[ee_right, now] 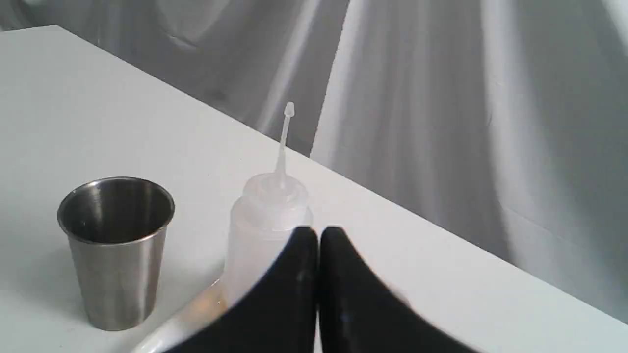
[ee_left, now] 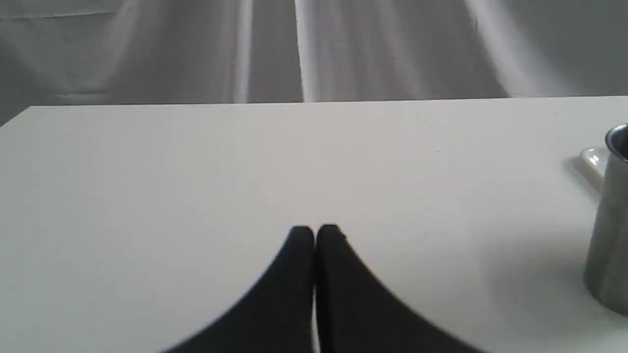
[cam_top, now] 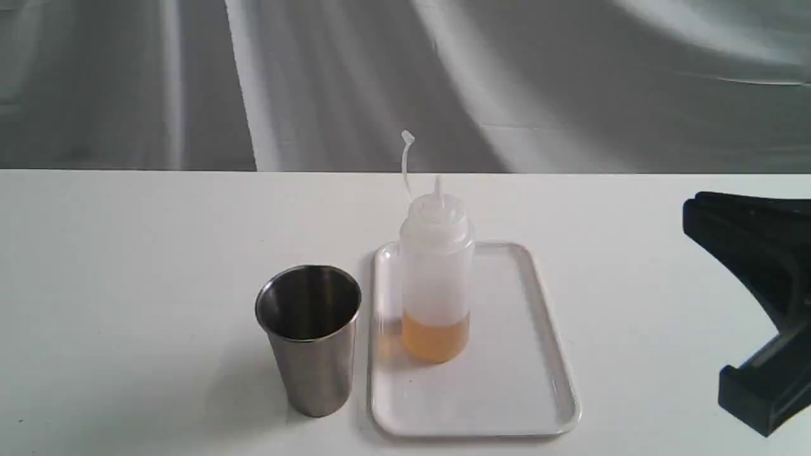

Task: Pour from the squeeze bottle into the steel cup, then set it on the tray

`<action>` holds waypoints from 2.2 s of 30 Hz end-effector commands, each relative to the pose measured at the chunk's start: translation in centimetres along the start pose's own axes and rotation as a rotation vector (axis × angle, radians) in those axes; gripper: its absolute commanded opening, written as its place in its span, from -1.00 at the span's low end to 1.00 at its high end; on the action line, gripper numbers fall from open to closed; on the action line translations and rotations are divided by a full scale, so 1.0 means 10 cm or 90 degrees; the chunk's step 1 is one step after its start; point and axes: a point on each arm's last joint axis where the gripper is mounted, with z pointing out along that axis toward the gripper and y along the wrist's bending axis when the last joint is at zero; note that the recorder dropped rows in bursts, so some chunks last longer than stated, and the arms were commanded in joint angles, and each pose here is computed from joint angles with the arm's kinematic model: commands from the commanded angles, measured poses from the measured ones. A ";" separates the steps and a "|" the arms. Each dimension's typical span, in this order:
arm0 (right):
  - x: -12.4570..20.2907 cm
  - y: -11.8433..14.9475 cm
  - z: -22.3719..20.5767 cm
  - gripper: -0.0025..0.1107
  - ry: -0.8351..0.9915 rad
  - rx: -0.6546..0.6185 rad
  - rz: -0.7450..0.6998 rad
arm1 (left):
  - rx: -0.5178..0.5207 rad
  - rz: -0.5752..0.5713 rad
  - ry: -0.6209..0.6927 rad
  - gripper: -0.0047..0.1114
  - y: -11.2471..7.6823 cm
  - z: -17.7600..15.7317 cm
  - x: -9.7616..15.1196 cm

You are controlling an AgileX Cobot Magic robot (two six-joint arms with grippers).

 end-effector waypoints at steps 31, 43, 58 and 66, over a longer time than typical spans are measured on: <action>0.07 -0.36 -0.45 -0.96 0.012 0.199 0.163 | 0.005 -0.002 -0.004 -0.92 0.00 0.00 0.01; 0.53 -0.29 -0.73 -0.96 -0.004 0.292 0.153 | 0.005 -0.001 -0.004 -0.92 0.00 0.00 0.01; 1.12 -0.09 -0.80 -0.96 -0.060 0.314 0.171 | 0.005 -0.002 -0.004 -0.92 0.00 0.00 0.01; 1.19 -0.07 -0.89 -0.96 -0.118 0.367 0.192 | 0.005 0.000 -0.004 -0.92 0.00 0.00 0.01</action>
